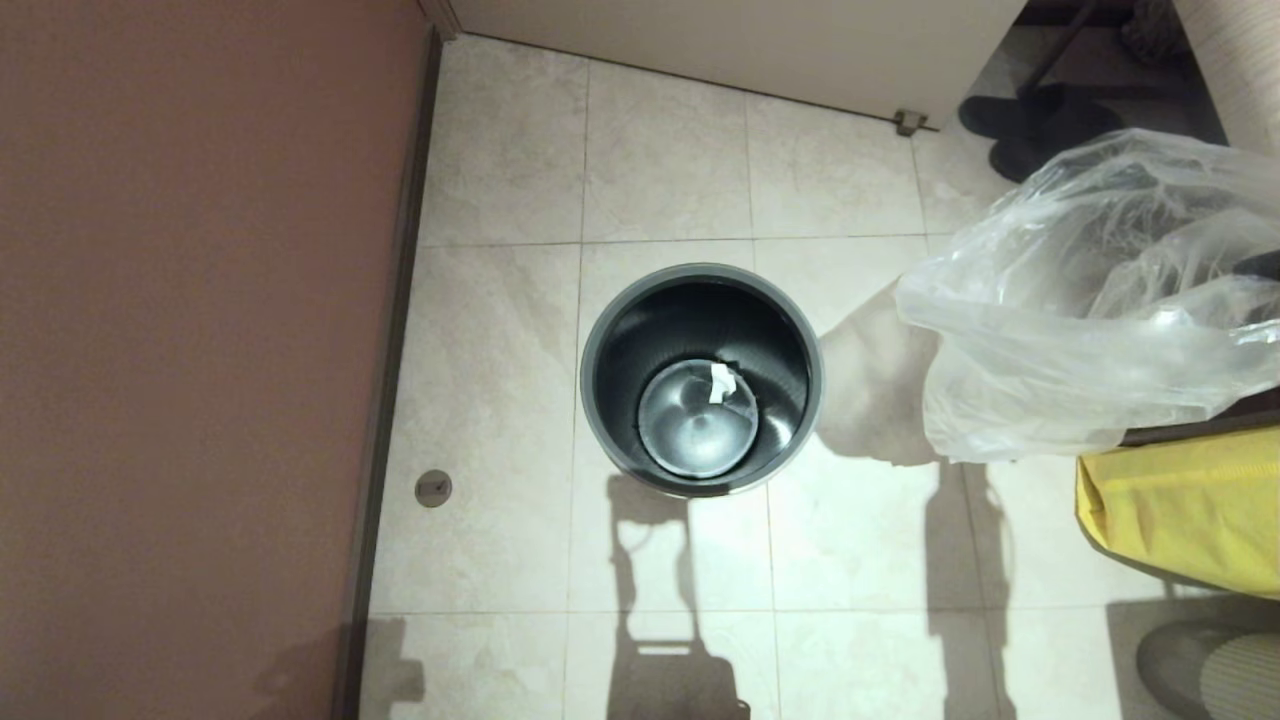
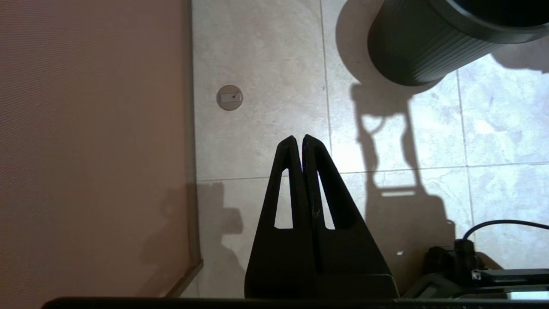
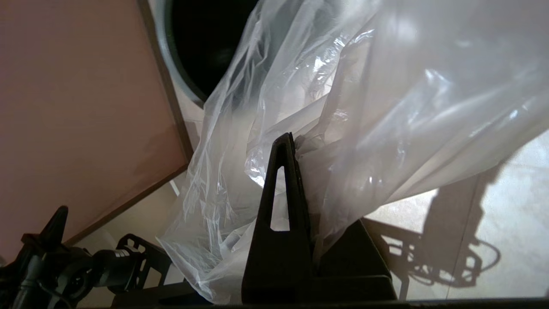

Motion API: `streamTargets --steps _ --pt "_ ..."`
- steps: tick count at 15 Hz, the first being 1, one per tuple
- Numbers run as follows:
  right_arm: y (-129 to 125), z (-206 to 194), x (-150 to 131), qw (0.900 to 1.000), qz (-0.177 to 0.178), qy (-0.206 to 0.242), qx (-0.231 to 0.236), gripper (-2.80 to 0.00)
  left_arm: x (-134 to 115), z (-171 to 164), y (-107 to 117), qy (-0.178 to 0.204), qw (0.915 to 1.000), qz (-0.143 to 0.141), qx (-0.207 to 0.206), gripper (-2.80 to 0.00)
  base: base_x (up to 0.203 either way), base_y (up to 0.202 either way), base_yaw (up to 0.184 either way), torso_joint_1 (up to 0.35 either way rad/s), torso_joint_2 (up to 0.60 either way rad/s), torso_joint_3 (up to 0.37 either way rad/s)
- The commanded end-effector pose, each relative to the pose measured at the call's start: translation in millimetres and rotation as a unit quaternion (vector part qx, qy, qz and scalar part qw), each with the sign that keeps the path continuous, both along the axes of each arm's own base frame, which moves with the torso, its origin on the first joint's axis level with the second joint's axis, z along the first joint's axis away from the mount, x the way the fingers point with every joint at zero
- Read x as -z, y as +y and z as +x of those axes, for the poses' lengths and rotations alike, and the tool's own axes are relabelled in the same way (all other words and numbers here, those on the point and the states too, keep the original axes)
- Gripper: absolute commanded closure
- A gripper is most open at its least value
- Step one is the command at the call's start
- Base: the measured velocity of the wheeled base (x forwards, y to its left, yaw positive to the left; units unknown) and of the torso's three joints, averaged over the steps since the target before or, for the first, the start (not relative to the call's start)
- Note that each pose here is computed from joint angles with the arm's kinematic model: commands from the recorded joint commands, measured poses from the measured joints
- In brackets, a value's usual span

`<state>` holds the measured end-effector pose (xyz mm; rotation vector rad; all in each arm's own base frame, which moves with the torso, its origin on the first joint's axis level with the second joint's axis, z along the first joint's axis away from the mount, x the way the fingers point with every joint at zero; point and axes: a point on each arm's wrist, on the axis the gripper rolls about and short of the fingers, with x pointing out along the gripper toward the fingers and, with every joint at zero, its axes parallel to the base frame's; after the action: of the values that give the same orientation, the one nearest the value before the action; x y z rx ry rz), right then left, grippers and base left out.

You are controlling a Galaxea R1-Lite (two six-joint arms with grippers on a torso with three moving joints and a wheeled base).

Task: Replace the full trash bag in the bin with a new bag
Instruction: Put the new garbage bag on the trash can

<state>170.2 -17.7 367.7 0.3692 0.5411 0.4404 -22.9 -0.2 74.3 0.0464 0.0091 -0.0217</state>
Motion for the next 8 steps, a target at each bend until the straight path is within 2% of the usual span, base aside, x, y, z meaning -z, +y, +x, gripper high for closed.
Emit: streamTargets --steps 1,2,4,6,8 --pt "8 3 -7 1.0 -0.002 -0.012 -0.024 0.0 0 0 0 0.001 0.9999 0.012 -0.007 0.0 0.0 0.0 0.0 0.0 0.0 0.0" --pt "13 5 -11 0.999 -0.004 -0.019 -0.035 0.0 -1 0 0 0.001 0.9995 0.032 -0.006 0.0 0.0 0.0 0.0 0.0 0.0 0.0" --pt "17 3 -18 0.998 -0.008 -0.034 -0.046 0.0 -20 -1 -1 -0.005 0.9993 0.035 0.005 0.0 0.0 0.0 0.0 0.0 0.0 0.0" --pt "20 3 -23 0.997 -0.009 -0.046 -0.054 0.0 -56 10 -1 0.017 0.9995 0.022 0.016 0.0 0.0 0.0 0.0 0.0 0.0 0.0" --pt "26 7 -29 0.996 -0.01 -0.058 -0.071 0.0 -96 35 -2 0.05 0.9978 0.002 0.044 0.0 0.0 0.0 0.0 0.0 0.0 0.0"
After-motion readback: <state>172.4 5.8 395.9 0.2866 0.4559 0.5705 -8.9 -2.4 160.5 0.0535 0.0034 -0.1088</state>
